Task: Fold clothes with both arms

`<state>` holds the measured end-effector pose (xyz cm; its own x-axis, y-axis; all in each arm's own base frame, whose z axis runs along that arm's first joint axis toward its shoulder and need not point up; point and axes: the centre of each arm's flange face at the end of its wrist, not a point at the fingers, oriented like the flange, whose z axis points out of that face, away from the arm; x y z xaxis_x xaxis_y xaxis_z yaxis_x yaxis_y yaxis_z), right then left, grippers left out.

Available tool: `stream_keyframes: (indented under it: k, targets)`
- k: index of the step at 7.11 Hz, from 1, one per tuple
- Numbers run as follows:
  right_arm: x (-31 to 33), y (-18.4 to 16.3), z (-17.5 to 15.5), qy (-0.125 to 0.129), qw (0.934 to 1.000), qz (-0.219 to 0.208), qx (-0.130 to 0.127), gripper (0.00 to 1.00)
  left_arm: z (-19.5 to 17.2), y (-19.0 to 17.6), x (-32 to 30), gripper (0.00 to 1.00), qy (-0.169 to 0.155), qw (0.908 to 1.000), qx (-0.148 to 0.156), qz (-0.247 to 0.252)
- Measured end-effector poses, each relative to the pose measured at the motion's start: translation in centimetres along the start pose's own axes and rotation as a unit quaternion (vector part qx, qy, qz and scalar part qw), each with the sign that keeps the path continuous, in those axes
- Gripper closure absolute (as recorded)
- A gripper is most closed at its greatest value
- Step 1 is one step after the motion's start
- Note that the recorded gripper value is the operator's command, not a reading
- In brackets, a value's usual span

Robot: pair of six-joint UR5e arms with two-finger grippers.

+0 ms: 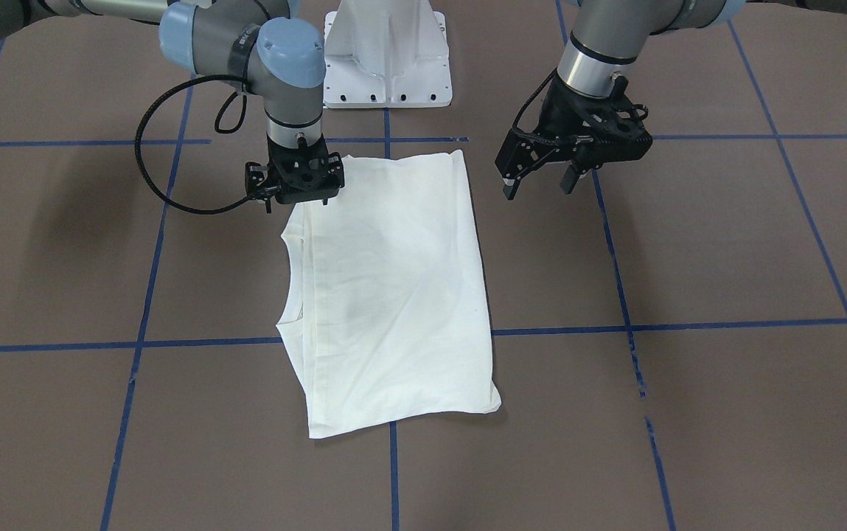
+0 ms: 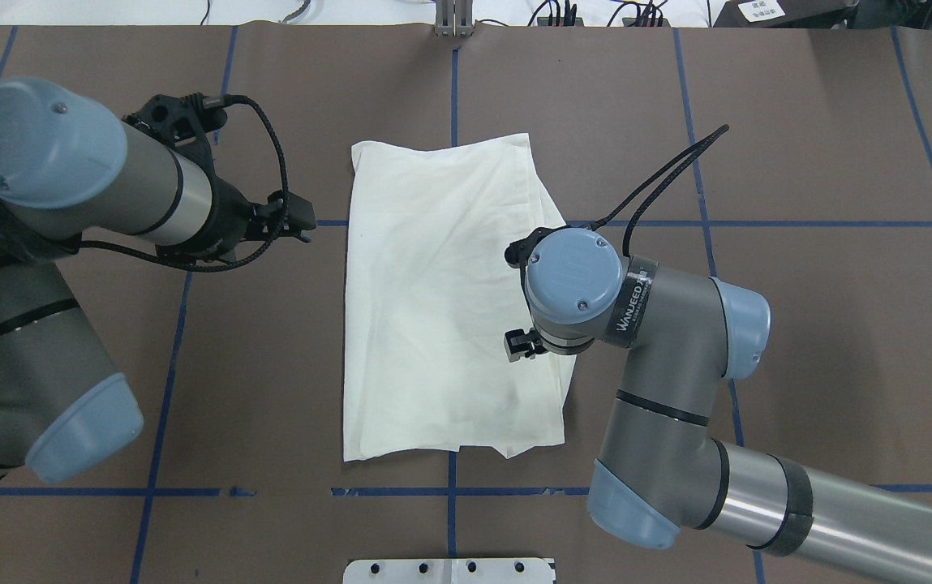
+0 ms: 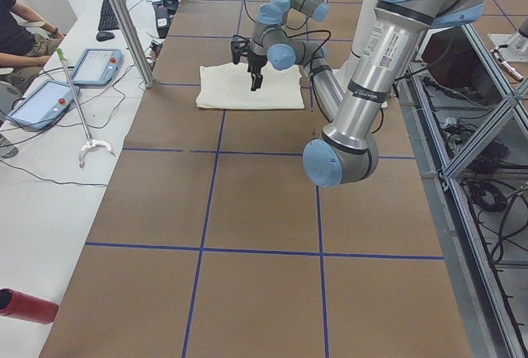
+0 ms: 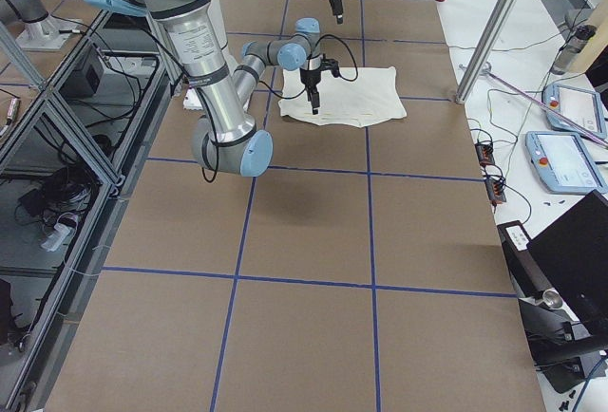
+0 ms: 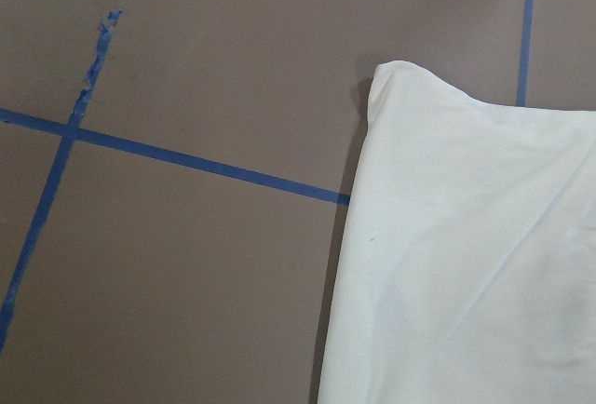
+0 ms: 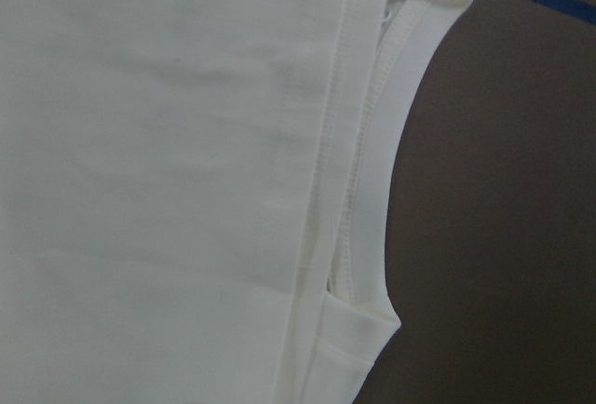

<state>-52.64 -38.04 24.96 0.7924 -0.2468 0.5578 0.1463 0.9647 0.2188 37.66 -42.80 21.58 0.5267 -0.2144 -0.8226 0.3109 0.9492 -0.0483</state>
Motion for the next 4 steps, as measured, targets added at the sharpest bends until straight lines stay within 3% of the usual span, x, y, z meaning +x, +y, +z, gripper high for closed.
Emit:
stream_keyframes:
  k: [2, 4]
  targets:
    - [-0.2, 0.5, -3.4, -0.045, 0.9990, 0.004, -0.003, 0.00, 3.9, 7.2, 1.3, 0.06, 0.014, 0.9960, -0.050, -0.072]
    - [0.1, 0.7, -5.0, -0.066, 0.9977, 0.013, -0.006, 0.00, 8.7, 16.6, 1.5, 0.11, 0.001, 0.9898, -0.075, -0.121]
